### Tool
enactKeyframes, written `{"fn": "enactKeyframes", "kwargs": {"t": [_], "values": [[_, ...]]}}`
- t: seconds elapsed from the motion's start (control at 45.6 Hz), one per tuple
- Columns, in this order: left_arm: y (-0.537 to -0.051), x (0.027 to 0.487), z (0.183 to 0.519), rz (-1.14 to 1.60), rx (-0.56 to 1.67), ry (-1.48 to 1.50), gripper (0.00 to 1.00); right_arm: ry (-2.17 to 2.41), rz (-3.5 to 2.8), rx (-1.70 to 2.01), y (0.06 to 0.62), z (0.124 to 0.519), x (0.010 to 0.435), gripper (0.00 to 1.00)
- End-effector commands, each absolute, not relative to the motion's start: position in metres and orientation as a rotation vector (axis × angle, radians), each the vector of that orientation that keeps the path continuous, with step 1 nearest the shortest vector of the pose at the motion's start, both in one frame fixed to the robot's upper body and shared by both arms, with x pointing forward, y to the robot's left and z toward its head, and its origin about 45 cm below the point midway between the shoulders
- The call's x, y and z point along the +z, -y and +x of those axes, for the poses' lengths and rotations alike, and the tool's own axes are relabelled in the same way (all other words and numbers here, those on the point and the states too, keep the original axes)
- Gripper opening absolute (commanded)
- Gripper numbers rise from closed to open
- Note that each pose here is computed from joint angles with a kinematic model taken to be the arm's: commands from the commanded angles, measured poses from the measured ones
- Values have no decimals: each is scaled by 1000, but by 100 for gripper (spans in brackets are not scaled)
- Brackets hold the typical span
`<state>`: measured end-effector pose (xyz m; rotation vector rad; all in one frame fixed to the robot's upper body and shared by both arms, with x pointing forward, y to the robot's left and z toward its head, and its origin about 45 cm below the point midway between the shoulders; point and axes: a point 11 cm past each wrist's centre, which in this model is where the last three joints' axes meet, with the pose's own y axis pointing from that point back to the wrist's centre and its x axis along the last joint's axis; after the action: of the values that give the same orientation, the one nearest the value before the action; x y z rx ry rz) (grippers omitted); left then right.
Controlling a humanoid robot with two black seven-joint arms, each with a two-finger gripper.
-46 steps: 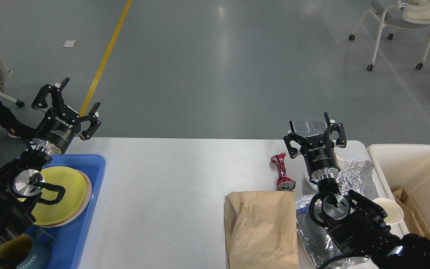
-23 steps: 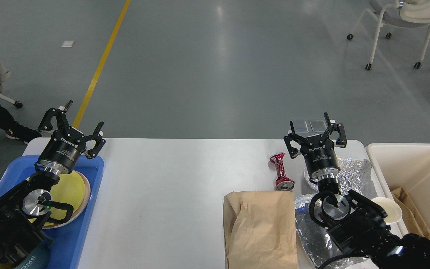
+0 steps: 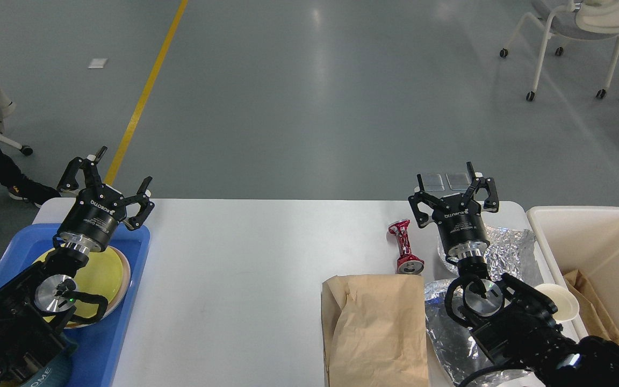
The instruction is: Tidy desktop
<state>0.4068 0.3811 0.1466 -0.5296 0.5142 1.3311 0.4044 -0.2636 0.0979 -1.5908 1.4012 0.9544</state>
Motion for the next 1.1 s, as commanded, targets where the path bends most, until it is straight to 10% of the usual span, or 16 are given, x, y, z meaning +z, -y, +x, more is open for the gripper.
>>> {"fn": "enactKeyframes", "kwargs": {"t": [0.0,1.075], "values": [[-382,146,406,-528,1334,-514,100,-1400,-1591,954,264,404,98,100],[-381,147,407,-530,1331,-514,100,-1296,-1622,910,245,430,135,100]]}}
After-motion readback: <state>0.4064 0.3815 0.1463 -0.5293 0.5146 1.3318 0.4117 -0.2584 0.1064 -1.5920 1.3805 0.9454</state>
